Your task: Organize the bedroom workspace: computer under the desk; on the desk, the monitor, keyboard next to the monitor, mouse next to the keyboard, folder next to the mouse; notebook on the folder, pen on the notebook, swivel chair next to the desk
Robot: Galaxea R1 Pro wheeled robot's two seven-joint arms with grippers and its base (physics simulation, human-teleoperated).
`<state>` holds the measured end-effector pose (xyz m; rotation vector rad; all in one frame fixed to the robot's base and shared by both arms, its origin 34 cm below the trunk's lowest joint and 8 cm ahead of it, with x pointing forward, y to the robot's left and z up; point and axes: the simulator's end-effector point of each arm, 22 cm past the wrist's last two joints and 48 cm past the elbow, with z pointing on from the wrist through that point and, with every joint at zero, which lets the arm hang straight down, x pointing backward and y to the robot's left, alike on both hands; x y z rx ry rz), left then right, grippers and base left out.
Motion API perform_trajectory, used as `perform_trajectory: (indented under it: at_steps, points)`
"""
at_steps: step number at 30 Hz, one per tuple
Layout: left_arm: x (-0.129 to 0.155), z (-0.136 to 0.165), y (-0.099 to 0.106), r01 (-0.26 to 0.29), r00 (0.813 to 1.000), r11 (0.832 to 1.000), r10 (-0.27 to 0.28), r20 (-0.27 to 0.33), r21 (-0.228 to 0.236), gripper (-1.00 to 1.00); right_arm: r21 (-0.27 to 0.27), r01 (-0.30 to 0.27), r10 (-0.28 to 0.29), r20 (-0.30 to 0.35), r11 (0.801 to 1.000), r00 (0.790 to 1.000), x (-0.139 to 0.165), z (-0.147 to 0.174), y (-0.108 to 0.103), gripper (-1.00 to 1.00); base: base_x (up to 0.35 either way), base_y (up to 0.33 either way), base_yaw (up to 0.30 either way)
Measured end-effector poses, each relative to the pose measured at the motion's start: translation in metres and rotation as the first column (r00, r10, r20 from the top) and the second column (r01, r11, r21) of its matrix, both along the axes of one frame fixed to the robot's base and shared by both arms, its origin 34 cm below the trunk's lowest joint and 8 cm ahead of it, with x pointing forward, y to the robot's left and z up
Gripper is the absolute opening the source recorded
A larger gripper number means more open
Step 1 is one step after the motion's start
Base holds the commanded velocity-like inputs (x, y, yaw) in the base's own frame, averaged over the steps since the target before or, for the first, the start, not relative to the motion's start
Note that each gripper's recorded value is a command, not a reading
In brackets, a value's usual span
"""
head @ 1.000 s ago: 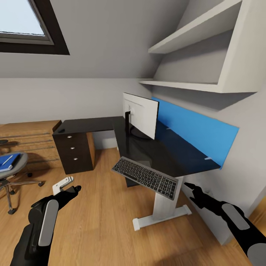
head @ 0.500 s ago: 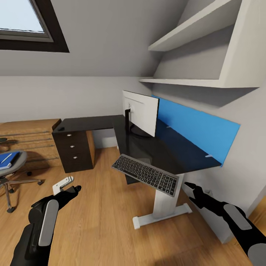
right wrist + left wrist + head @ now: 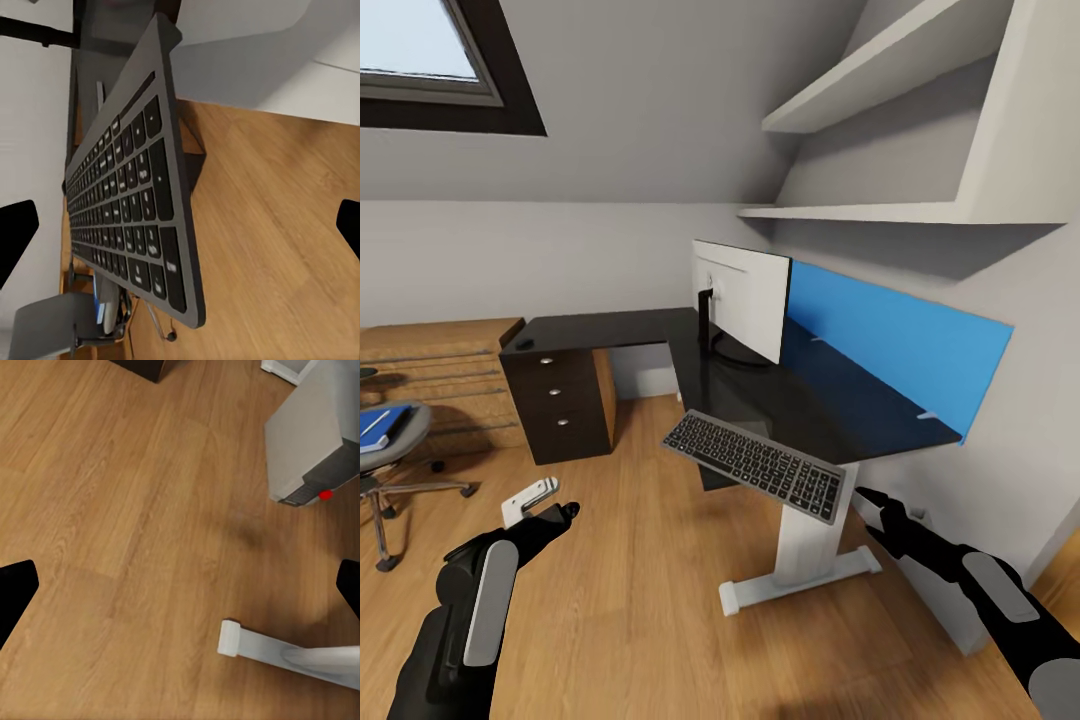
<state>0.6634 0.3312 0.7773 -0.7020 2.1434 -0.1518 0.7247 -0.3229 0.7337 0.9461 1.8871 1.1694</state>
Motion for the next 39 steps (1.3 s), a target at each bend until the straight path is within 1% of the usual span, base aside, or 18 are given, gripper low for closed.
perform_trajectory:
  at_steps: [8,17,29,39]
  points:
    - [0.0011,0.0009,-0.0027,0.009,1.000,1.000,-0.009,0.006,-0.006,1.00,0.003,-0.002,0.002,0.008,1.000,1.000,0.0004,0.0019,0.0008,1.00,0.018,0.000,0.000]
    - [0.0014,0.0016,-0.0037,0.012,1.000,1.000,-0.012,0.008,-0.007,1.00,0.005,-0.003,0.003,0.009,1.000,1.000,0.0003,0.0022,0.0016,1.00,0.231,0.000,0.000]
    - [0.0015,0.0014,-0.0040,0.013,1.000,1.000,-0.013,0.008,-0.007,1.00,0.005,-0.006,0.006,0.006,1.000,1.000,0.0003,0.0007,0.0041,1.00,0.128,0.000,0.000]
    - [0.0008,0.0003,-0.0032,0.011,1.000,1.000,-0.011,0.002,-0.006,1.00,0.009,-0.010,0.010,0.004,1.000,1.000,0.0004,-0.0004,0.0085,1.00,0.027,0.000,0.000]
